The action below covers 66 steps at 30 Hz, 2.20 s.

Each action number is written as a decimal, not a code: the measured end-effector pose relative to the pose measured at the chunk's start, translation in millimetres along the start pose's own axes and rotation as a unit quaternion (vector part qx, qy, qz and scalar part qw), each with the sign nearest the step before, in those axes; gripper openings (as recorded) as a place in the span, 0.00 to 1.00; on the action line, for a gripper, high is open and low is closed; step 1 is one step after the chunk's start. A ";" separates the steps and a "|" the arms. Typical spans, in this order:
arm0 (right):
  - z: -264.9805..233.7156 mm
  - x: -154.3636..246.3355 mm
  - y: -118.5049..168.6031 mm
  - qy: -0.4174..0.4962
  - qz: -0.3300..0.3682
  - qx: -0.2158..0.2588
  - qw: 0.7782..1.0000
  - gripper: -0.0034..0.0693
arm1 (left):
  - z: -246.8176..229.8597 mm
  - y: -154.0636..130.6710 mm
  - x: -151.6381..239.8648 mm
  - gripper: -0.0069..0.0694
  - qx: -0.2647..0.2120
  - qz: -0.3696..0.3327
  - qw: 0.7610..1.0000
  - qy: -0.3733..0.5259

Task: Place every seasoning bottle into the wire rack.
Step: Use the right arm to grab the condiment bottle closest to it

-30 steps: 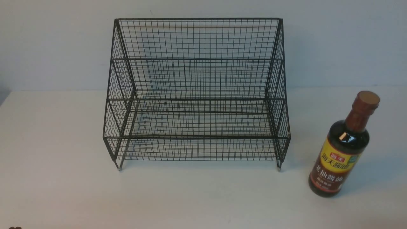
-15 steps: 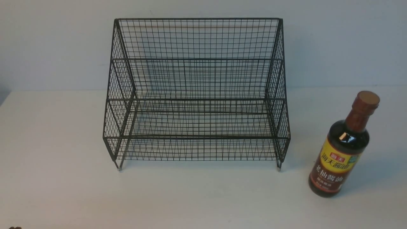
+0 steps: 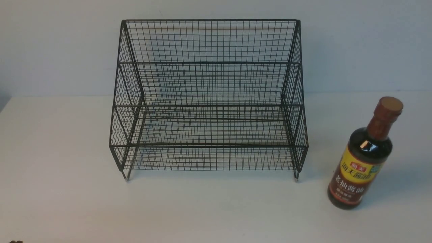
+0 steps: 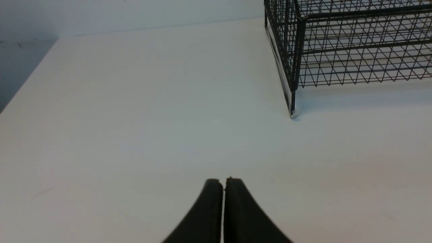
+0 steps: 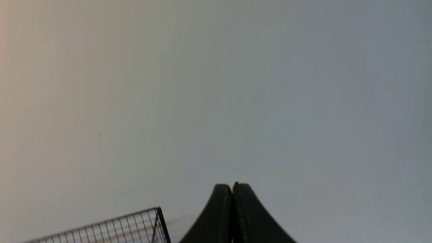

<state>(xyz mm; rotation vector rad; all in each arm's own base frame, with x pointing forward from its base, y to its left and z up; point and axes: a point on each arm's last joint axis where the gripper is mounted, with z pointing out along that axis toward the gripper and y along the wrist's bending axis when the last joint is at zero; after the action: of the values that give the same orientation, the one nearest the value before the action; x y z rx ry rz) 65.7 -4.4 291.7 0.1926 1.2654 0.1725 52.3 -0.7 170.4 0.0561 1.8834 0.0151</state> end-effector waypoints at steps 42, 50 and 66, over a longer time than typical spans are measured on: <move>128.1 81.8 15.1 0.098 -0.062 -0.138 0.984 0.99 | 0.0 0.0 0.0 0.08 0.000 0.000 1.000 0.000; 137.3 98.8 19.1 0.126 -0.078 -0.174 0.974 1.00 | 0.0 0.0 0.0 0.08 0.000 0.000 1.000 0.000; 144.1 138.4 13.1 0.180 -0.052 -0.179 0.966 0.73 | 0.0 0.0 0.0 0.08 0.000 0.000 1.000 0.000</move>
<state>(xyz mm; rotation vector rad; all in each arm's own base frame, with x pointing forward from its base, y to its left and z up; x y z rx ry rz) 243.6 33.7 208.1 -0.2279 1.5764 0.3545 52.3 -0.7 170.4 0.0561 1.8834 0.0151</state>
